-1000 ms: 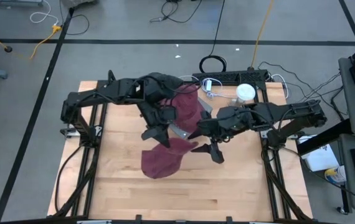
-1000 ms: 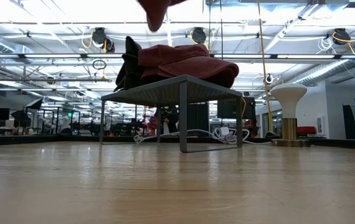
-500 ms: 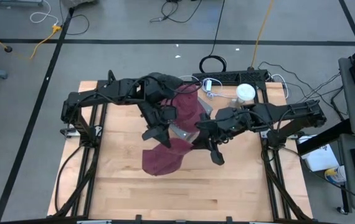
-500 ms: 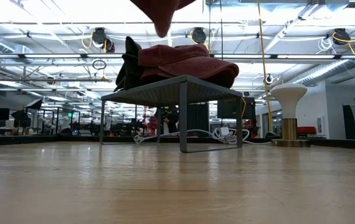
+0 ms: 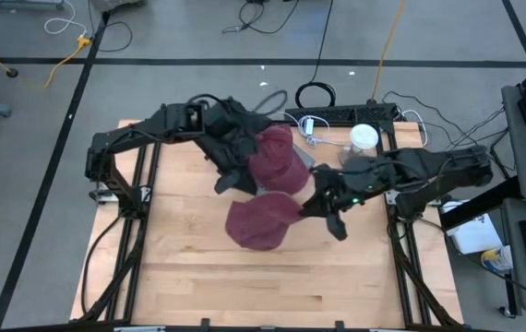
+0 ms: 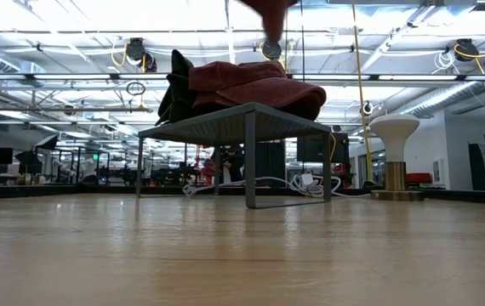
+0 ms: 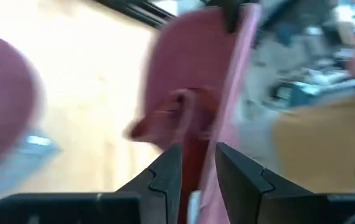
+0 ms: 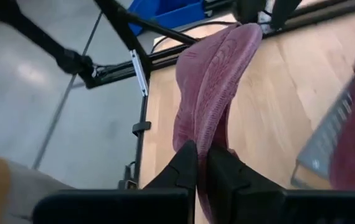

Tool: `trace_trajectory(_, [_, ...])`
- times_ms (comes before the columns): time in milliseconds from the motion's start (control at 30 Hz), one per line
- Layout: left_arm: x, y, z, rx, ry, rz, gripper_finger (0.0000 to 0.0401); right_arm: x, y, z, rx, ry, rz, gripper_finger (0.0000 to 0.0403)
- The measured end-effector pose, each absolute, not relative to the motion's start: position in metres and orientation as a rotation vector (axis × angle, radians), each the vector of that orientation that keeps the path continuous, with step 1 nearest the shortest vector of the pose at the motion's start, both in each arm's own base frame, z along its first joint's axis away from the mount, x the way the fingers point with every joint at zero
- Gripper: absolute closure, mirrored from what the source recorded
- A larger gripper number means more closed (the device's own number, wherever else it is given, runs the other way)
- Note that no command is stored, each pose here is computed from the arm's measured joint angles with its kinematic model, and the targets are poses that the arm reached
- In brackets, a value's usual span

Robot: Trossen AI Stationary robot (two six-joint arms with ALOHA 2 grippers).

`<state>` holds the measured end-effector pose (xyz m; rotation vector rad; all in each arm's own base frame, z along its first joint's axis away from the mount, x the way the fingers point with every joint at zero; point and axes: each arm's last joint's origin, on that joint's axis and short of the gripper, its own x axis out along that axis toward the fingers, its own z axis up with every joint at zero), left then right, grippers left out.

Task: Pick & Place hat
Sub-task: Stack the red cap on the red cap on the shelf

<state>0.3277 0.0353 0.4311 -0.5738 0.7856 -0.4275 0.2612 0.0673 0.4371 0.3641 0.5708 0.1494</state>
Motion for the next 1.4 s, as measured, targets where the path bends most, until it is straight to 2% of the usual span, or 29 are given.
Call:
trace_trajectory(233, [0.302,0.04,0.453,-0.355,0.694,-0.158,0.0304,0.223,0.069,0.454,0.512,0.533,0.065,0.0397])
trace_trajectory(367, [0.283,0.035,0.468,-0.283,0.635,-0.027,0.0303,0.202,0.069,0.464,0.508,0.464,-0.001,0.0397])
trace_trajectory(567, [0.253,0.021,0.495,-0.26,0.486,0.062,0.0301,0.173,0.063,0.479,0.467,0.333,-0.096,0.0397])
trace_trajectory(767, [0.224,0.01,0.523,-0.243,0.291,0.112,0.029,0.154,0.054,0.491,0.418,0.237,-0.101,0.0397])
trace_trajectory(1033, [0.199,0.001,0.55,-0.219,0.076,0.081,0.0288,0.149,0.051,0.508,0.244,0.081,-0.079,0.0397])
trace_trajectory(1200, [0.196,-0.007,0.561,-0.124,-0.028,0.03,0.0279,0.146,0.048,0.521,0.178,-0.036,-0.12,0.0397])
trace_trajectory(1400, [0.21,-0.015,0.561,-0.036,-0.06,-0.002,0.0256,0.145,0.048,0.53,0.126,-0.122,-0.109,0.0397])
